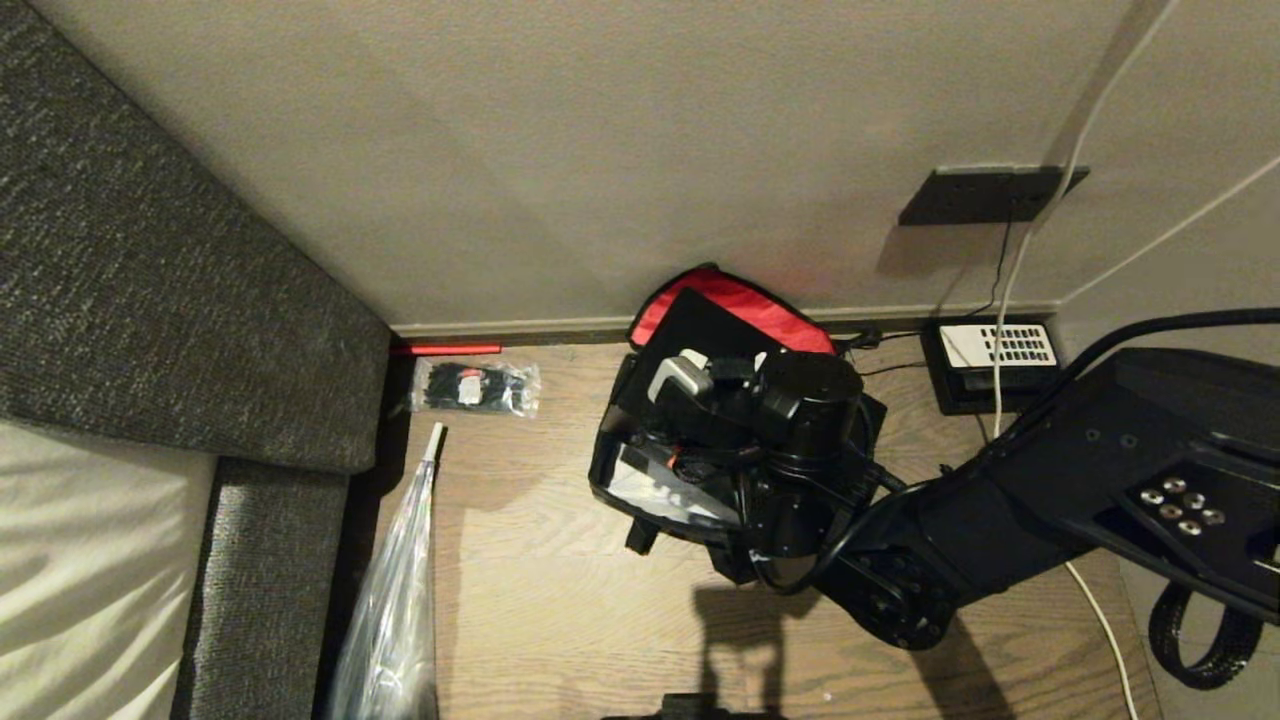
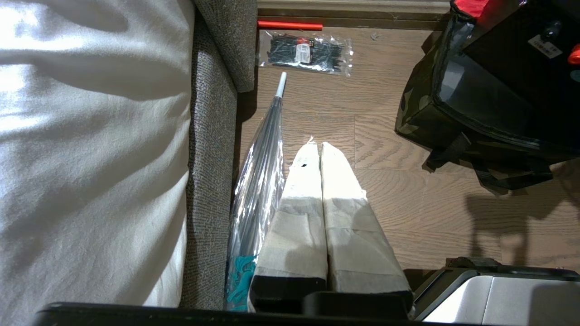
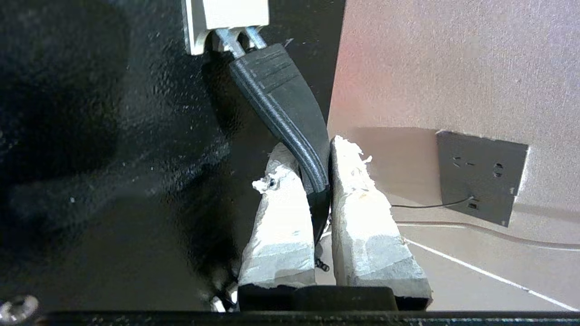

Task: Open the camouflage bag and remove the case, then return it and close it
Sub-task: Place the black box back

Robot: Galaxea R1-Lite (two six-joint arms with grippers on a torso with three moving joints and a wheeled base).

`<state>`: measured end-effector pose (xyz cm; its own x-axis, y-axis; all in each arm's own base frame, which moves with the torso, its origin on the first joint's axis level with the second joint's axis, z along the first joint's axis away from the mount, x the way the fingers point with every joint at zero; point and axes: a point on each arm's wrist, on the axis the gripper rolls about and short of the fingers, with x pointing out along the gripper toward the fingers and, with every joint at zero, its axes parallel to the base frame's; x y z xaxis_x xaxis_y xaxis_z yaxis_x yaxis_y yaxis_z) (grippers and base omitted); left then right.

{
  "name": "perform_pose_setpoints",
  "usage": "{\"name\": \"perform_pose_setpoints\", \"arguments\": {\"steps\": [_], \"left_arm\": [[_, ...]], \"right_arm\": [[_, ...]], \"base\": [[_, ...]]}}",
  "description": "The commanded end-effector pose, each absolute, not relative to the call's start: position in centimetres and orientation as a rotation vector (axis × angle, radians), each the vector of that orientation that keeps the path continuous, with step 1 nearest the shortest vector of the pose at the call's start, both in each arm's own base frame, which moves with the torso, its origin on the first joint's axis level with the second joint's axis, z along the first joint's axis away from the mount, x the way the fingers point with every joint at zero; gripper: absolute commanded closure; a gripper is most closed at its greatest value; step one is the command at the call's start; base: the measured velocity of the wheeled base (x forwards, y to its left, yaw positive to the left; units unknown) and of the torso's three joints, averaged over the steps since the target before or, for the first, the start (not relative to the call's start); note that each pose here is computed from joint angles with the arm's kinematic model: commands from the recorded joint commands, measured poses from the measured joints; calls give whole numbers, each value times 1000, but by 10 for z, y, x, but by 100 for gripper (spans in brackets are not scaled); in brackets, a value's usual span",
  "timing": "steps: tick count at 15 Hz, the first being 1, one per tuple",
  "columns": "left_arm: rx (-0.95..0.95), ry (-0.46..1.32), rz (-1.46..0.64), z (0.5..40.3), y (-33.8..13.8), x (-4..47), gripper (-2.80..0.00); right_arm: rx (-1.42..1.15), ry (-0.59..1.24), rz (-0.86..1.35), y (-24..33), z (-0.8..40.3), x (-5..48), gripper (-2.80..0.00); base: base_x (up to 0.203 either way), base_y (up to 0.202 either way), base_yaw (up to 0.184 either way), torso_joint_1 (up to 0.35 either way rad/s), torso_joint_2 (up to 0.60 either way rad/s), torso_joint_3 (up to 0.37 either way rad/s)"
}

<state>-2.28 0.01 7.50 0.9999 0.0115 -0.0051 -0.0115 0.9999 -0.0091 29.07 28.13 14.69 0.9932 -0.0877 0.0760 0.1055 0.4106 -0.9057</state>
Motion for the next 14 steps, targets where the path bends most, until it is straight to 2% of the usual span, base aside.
{"name": "perform_pose_setpoints", "arguments": {"steps": [1, 14], "left_arm": [[-9, 6, 12, 74, 0, -23, 0], [-9, 6, 12, 74, 0, -23, 0]], "right_arm": [[-1129, -34, -128, 287, 152, 291, 0], [-1139, -29, -20, 284, 134, 296, 0]], "base": [[0, 0, 0, 0, 0, 0], [0, 0, 0, 0, 0, 0]]}}
